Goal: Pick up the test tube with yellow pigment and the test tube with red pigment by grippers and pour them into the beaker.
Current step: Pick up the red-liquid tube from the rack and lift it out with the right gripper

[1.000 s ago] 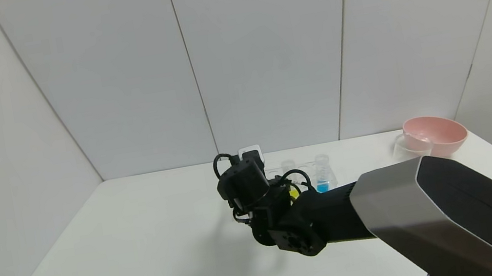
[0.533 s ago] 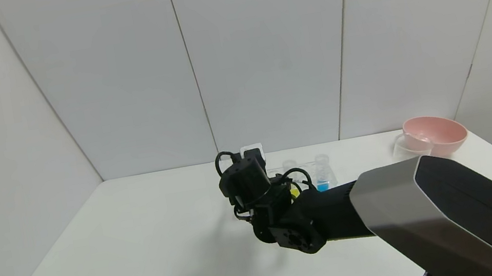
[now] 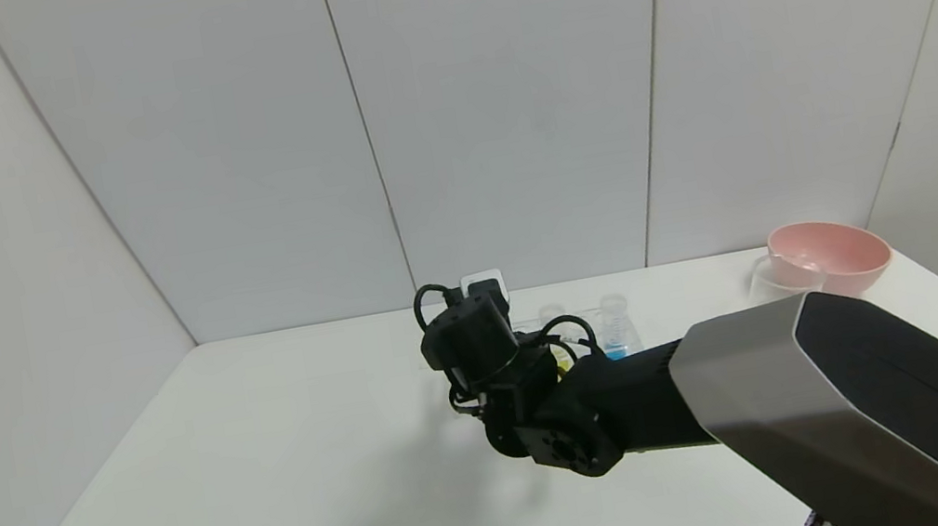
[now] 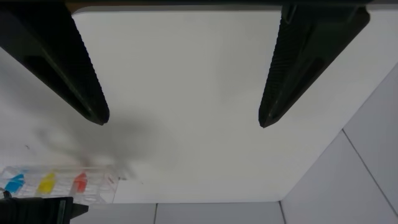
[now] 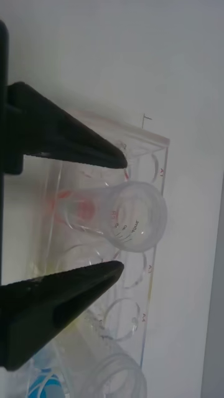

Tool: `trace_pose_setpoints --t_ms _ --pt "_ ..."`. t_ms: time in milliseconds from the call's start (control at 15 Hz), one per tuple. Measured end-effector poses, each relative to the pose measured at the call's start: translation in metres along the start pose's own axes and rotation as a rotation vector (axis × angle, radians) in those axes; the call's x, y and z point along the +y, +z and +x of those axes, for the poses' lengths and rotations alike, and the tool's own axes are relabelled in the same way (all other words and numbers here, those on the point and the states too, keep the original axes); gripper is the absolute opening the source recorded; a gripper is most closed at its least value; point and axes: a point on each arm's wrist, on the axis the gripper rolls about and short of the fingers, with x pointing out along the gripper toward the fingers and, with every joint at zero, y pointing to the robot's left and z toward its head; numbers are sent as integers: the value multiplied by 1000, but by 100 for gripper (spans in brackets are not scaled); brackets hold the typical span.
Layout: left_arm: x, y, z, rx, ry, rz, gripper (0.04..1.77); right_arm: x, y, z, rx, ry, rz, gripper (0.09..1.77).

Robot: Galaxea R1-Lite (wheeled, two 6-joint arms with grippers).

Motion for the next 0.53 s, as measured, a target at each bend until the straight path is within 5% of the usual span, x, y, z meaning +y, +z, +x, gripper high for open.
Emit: trace_pose_setpoints --t_ms 200,267,533 --pt "0 0 0 0 0 0 172 1 -2 -1 5 1 -5 76" --pt "0 0 0 0 0 0 172 1 -2 -1 5 2 -6 51" --pt "0 0 0 0 0 0 172 2 -1 -3 3 5 -5 50"
